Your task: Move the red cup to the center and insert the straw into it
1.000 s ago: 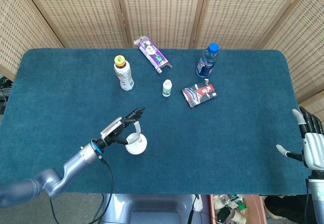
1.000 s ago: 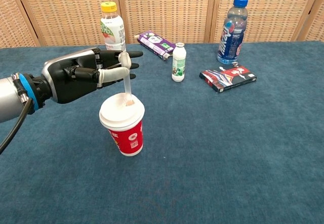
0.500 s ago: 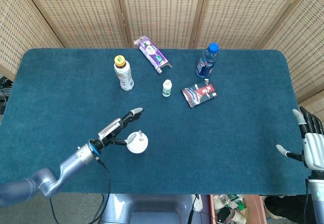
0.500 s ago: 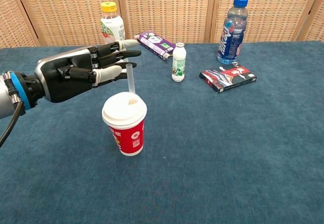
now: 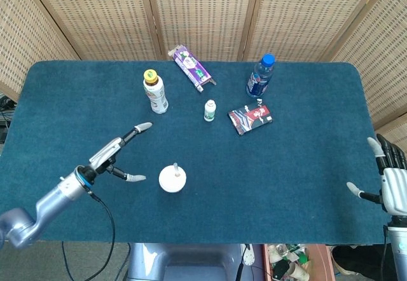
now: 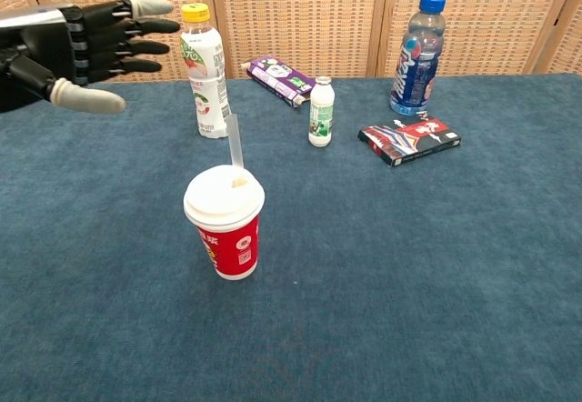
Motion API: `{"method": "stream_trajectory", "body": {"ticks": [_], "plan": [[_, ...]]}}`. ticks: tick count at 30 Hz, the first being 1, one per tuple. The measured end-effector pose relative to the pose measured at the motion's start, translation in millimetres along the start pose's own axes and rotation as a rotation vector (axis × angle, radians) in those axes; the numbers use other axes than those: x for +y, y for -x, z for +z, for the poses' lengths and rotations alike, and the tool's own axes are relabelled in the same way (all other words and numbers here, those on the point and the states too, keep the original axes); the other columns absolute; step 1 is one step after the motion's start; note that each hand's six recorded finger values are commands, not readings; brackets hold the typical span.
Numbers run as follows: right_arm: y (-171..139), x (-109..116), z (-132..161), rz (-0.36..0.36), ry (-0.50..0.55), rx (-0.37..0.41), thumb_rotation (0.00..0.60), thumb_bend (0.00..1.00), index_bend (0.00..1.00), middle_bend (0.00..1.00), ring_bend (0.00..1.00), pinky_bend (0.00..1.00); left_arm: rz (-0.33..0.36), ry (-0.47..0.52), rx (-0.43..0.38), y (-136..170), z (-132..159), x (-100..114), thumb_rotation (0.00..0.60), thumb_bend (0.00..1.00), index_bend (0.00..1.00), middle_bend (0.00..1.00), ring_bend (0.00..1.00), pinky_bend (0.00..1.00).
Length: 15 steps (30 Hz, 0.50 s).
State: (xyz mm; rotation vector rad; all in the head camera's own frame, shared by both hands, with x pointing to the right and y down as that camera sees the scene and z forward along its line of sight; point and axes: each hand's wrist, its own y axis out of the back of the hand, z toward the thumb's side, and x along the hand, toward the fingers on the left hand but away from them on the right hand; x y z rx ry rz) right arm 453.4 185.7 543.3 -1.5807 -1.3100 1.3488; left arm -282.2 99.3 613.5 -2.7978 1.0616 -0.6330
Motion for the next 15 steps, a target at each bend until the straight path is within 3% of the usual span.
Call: {"method": "stream_trajectory", "body": {"ticks": [7, 11, 15], "plan": [[-2.4, 0.4, -1.0, -0.004, -0.059, -0.014, 0.600, 0.00, 0.00, 0.00, 0.00, 0.00, 0.153, -0.418, 0.126, 46.1, -4.6, 31.4, 0.600, 0.00, 0.00, 0.00, 0.00, 0.00], [-4.3, -0.5, -3.2, 0.004, -0.129, -0.047, 0.600, 0.00, 0.00, 0.00, 0.00, 0.00, 0.284, -0.690, 0.255, 86.3, -8.8, 43.3, 0.600, 0.00, 0.00, 0.00, 0.00, 0.00], [-7.1, -0.4, -2.7, 0.016, -0.167, -0.078, 0.600, 0.00, 0.00, 0.00, 0.00, 0.00, 0.427, -0.848, 0.412, 137.4, -13.1, 52.4, 0.600, 0.00, 0.00, 0.00, 0.00, 0.00]]}}
